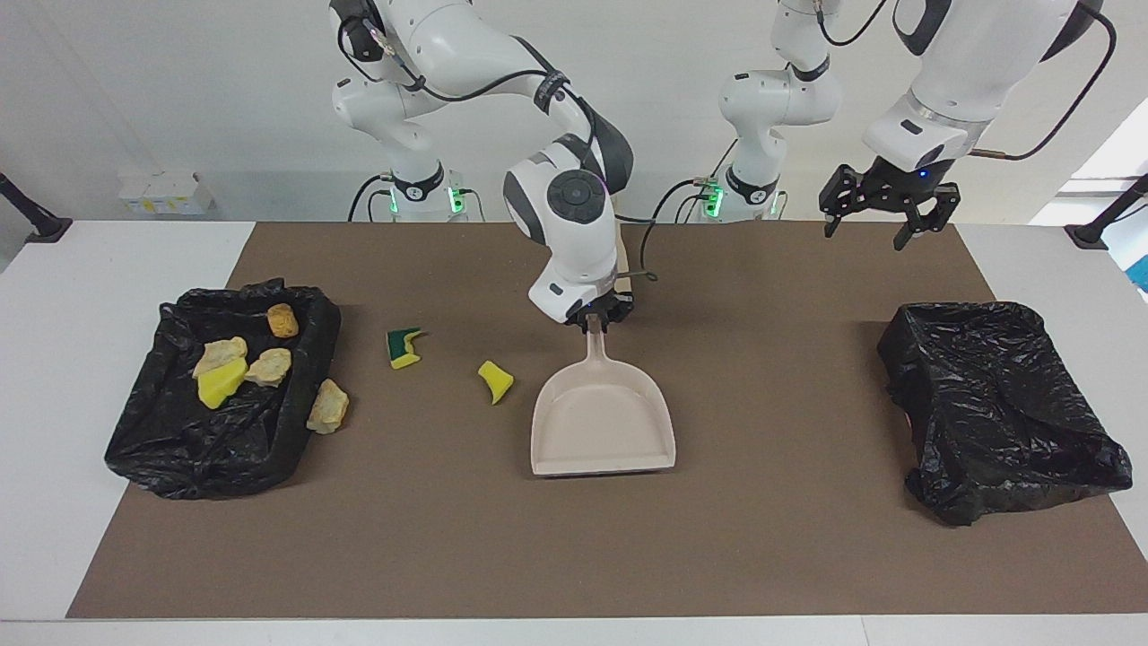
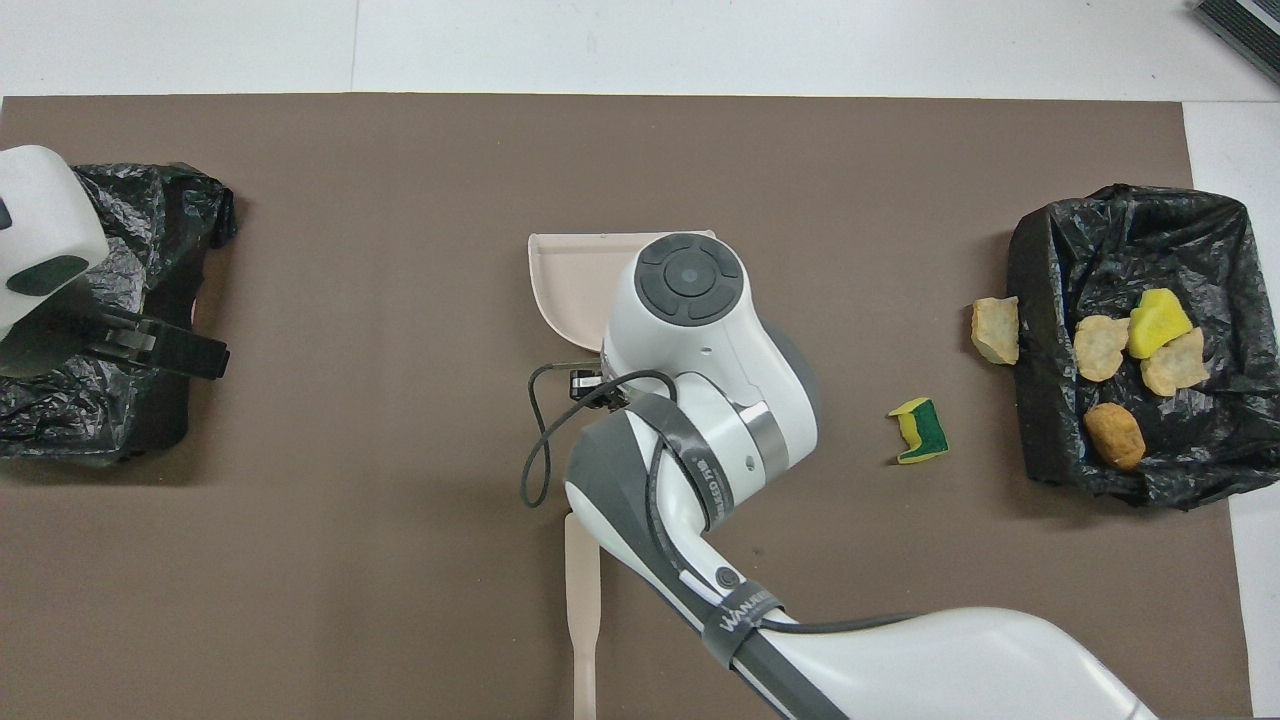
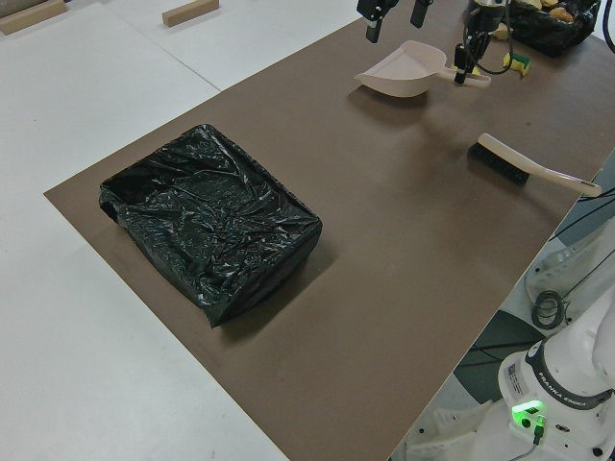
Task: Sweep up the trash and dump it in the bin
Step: 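Lower the dustpan onto the mat near the brush with the right gripper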
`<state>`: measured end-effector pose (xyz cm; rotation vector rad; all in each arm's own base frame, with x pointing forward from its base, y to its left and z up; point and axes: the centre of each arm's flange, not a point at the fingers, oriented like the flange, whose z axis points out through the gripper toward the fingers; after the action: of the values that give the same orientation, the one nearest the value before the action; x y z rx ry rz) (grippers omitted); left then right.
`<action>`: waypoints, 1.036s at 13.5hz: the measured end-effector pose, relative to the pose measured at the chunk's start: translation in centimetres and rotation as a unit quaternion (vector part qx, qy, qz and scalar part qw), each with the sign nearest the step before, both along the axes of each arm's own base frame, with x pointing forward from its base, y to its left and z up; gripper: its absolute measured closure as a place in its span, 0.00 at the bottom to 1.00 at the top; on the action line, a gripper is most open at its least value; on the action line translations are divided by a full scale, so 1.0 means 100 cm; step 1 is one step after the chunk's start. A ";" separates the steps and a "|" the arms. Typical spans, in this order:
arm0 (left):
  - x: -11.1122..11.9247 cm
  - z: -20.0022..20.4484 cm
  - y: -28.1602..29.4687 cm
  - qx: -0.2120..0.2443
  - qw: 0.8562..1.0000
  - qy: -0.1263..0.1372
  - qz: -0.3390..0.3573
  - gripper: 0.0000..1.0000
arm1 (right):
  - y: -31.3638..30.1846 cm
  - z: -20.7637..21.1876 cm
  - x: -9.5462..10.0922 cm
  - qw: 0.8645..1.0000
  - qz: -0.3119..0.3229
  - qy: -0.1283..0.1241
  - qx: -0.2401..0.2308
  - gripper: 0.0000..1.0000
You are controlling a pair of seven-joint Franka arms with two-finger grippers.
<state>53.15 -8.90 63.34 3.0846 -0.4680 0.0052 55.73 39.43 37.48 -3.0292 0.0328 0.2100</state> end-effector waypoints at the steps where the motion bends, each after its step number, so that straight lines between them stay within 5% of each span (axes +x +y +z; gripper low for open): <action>1: 0.000 0.000 0.000 0.000 1.000 0.000 0.000 0.00 | 0.008 -0.009 0.004 1.000 0.000 -0.002 0.002 0.69; 6: 0.000 0.000 0.000 0.000 1.000 0.000 0.000 0.00 | 0.017 -0.013 0.010 1.000 -0.011 -0.010 0.009 0.68; 10: 0.000 0.000 0.000 0.000 1.000 0.000 0.000 0.00 | 0.023 -0.010 0.007 0.999 -0.040 -0.007 0.007 0.51; 14: 0.000 0.000 0.000 0.000 1.000 0.000 0.000 0.00 | 0.044 -0.013 -0.021 0.999 -0.042 0.016 -0.013 0.24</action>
<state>53.15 -8.89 63.34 3.0846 -0.4678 0.0051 53.67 43.78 36.15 -3.0427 0.1653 0.2517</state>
